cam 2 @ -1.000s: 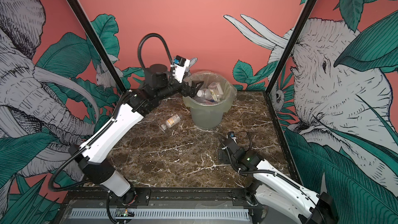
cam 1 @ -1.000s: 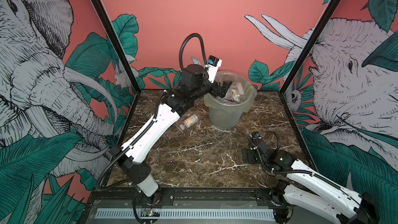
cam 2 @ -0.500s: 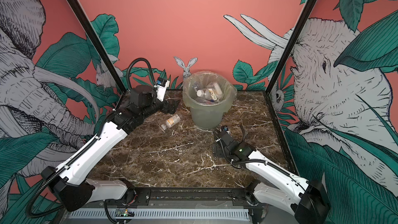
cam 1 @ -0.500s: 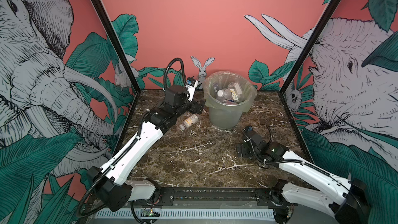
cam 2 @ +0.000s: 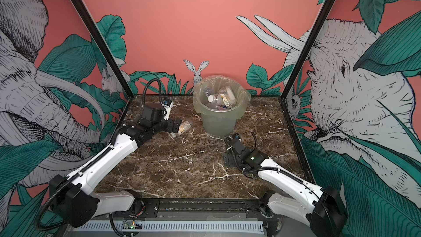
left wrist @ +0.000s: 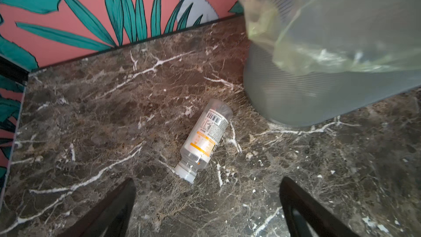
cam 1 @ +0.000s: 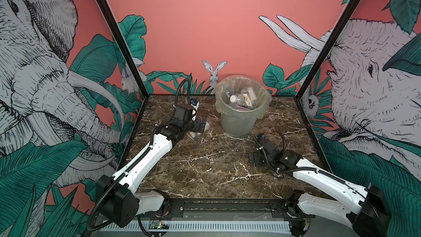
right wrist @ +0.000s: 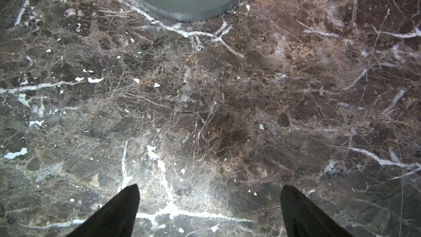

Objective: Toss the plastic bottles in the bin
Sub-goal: 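Move the empty left gripper over the orange-labelled bottle beside the bin, then lower and close the left gripper around the orange-labelled bottle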

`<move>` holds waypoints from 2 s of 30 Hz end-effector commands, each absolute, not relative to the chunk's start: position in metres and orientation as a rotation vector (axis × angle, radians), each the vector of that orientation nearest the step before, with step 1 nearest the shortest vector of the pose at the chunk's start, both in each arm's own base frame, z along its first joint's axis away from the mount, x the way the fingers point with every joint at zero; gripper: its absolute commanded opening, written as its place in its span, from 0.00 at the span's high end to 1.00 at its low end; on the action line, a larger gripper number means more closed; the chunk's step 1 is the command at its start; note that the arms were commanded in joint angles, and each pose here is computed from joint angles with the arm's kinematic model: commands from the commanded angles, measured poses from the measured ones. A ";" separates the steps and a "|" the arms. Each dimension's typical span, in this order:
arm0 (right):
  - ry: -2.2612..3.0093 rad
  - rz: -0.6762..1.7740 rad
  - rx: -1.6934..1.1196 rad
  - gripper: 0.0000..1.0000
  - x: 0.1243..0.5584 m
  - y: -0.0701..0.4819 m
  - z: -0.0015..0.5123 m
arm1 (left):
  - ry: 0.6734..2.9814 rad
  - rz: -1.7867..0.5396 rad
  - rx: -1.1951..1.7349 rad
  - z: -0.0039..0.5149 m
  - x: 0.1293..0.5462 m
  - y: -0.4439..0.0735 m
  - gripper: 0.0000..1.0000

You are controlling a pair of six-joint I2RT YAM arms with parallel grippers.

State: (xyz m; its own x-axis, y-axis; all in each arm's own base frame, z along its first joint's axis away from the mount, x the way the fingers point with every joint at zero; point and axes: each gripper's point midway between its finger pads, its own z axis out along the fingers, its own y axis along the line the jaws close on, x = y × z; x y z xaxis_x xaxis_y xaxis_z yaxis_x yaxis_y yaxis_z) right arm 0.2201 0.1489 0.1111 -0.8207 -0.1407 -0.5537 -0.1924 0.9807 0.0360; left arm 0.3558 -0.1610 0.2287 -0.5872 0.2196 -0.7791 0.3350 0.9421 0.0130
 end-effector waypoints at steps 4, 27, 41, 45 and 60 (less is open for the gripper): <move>2.546 0.158 -0.231 0.01 0.222 0.156 0.110 | 2.330 -0.202 0.354 0.182 0.374 -0.164 0.00; 2.566 0.173 -0.227 0.01 0.221 0.160 0.103 | 2.603 -0.089 0.487 0.090 0.425 -0.182 0.02; 2.569 0.167 -0.220 0.01 0.219 0.157 0.099 | 2.665 -0.077 0.530 0.068 0.423 -0.179 0.07; 2.568 0.169 -0.220 0.01 0.219 0.157 0.100 | 2.692 -0.082 0.545 0.060 0.422 -0.180 0.09; 2.567 0.161 -0.211 0.01 0.218 0.154 0.102 | 2.805 -0.088 0.605 0.035 0.419 -0.184 0.09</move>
State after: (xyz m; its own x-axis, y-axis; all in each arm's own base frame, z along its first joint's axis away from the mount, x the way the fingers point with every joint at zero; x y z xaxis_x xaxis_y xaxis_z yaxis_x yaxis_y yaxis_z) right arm 0.2198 0.1596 0.1039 -0.8317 -0.1296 -0.5398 -0.2050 0.9754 0.0816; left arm 0.4231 -0.1858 0.0321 -0.8710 0.3821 -0.3088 0.3990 0.9169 0.0094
